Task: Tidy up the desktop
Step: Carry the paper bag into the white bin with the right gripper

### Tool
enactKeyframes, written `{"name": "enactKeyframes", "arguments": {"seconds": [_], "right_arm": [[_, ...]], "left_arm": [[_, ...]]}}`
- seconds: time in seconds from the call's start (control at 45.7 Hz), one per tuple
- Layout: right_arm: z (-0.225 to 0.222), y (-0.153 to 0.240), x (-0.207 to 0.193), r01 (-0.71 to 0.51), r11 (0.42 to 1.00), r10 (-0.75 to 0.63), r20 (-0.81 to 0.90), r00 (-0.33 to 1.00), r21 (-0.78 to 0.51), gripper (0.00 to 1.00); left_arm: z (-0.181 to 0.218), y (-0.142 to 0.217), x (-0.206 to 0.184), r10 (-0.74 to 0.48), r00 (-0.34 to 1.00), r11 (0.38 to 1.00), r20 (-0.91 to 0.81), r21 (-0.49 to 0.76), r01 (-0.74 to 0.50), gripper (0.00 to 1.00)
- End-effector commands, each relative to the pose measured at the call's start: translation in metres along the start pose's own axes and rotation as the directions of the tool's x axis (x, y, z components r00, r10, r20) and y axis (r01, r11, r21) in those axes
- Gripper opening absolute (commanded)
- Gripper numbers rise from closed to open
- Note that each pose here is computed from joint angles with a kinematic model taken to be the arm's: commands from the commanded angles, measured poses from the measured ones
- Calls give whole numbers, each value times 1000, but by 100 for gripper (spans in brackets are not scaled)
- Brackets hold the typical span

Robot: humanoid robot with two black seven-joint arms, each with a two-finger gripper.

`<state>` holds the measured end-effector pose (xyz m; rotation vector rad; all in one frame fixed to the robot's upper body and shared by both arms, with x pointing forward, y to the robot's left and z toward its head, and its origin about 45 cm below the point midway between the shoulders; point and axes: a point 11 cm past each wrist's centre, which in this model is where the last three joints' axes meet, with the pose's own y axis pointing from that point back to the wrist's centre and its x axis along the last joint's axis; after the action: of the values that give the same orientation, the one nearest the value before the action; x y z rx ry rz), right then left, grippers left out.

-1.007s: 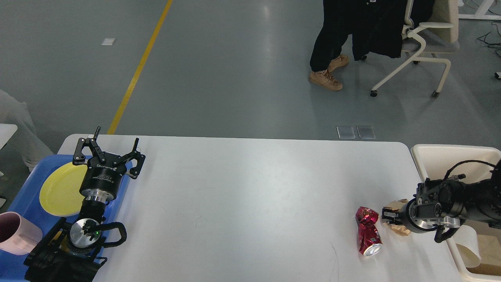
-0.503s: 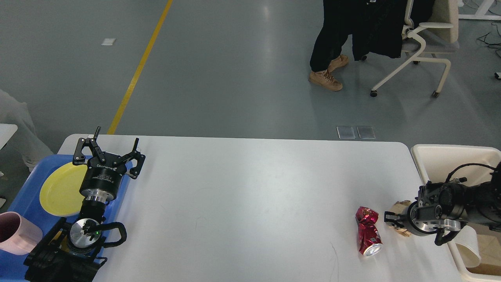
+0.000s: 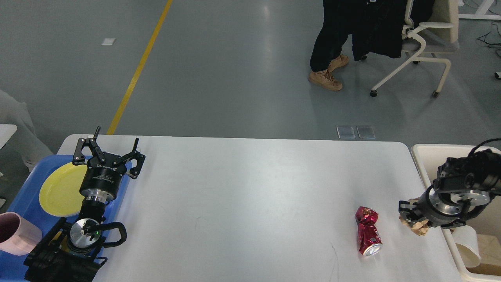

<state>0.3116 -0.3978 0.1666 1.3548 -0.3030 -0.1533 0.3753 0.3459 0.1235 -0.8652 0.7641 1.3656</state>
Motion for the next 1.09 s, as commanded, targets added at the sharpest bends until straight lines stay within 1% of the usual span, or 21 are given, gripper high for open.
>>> {"name": "enactKeyframes", "arguments": {"seconds": [0.0,0.241,0.328,0.416,0.569,0.788,0.853,0.919,0.985,1.072], "right_arm": [[5,60,6,14,1000,-15,-39,999,-21,0],[-2,181,3,6,1000,-6,-96,995,-5,0],[-7,203,-2,2,1000,-2,-98,995,4,0],[-11,205,-2,-2,1000,4,-95,995,21,0],[-11,203,-1,1,994,6,-63,998,111,0],[14,193,5,-44,997,45,-1,999,68,0],[36,184,13,-70,994,64,74,995,81,0],[64,167,20,-88,992,74,157,985,87,0],[95,146,26,-105,993,88,231,969,60,0],[143,121,36,-149,989,142,319,937,-4,0]], "left_arm": [[0,0,0,1,1000,1000,0,0,-1,96],[0,0,0,0,1000,1000,0,0,0,96],[0,0,0,0,1000,1000,0,0,0,96],[0,0,0,0,1000,1000,0,0,0,96],[0,0,0,0,1000,1000,0,0,0,96],[0,0,0,0,1000,1000,0,0,0,96],[0,0,0,1,1000,1000,0,0,-1,96],[0,0,0,0,1000,1000,0,0,0,96],[0,0,0,0,1000,1000,0,0,0,96],[0,0,0,0,1000,1000,0,0,0,96]]}}
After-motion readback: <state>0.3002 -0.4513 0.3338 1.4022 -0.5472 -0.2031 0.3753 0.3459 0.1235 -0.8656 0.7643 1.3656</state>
